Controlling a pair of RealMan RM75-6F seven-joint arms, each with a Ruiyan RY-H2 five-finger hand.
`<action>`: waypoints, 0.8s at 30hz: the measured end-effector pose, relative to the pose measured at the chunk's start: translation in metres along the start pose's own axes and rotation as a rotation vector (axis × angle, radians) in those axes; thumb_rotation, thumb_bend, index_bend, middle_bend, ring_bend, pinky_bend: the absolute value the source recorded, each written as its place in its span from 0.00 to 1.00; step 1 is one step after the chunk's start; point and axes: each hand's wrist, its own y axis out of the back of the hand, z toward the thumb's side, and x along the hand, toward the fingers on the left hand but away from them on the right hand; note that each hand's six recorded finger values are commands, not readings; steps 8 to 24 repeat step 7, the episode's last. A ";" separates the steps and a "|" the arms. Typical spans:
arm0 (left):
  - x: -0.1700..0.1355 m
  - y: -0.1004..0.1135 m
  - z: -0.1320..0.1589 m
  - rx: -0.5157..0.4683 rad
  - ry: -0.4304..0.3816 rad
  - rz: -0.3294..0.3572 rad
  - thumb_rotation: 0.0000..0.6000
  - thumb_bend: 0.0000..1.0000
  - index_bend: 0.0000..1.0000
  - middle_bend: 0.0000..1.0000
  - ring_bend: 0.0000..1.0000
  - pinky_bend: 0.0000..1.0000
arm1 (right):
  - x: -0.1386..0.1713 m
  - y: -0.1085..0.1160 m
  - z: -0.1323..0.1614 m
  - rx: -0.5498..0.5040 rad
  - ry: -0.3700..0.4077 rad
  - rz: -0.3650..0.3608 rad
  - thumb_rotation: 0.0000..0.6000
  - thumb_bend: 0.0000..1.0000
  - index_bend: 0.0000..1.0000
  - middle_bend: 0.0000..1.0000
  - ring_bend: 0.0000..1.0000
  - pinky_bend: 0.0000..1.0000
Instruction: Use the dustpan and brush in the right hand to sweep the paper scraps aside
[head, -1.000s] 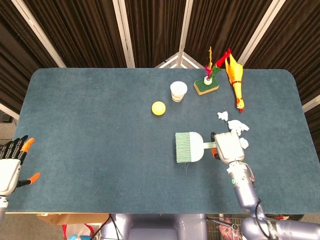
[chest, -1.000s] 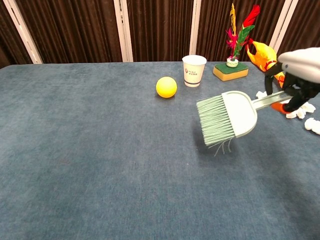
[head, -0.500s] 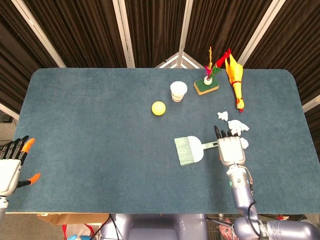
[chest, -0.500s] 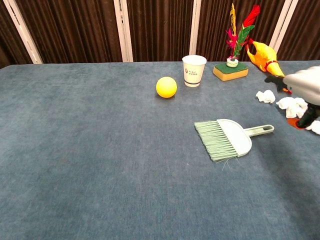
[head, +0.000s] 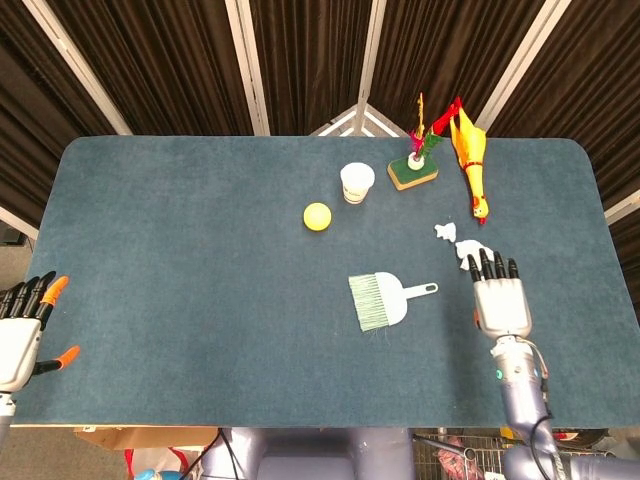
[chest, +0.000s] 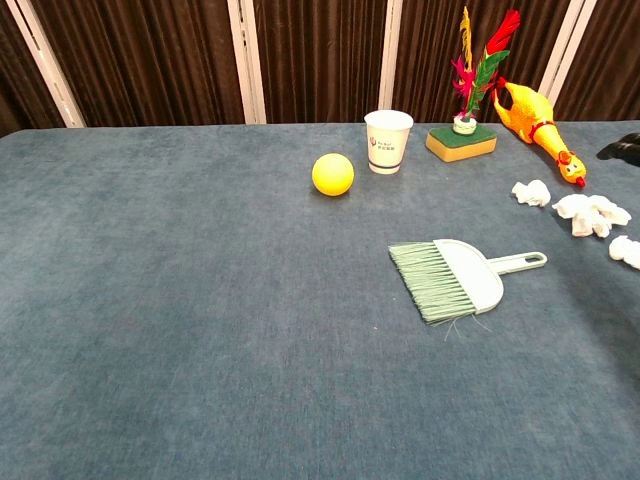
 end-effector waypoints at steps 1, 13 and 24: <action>0.000 0.000 0.000 0.001 0.000 0.000 1.00 0.00 0.00 0.00 0.00 0.02 | 0.004 0.000 -0.006 -0.019 0.005 -0.014 1.00 0.33 0.00 0.00 0.00 0.09; -0.001 0.000 0.002 0.008 -0.001 0.005 1.00 0.00 0.00 0.00 0.00 0.02 | 0.034 -0.002 -0.047 -0.144 0.012 -0.082 1.00 0.33 0.00 0.00 0.00 0.05; -0.001 0.000 0.002 0.008 -0.001 0.005 1.00 0.00 0.00 0.00 0.00 0.02 | 0.034 -0.002 -0.047 -0.144 0.012 -0.082 1.00 0.33 0.00 0.00 0.00 0.05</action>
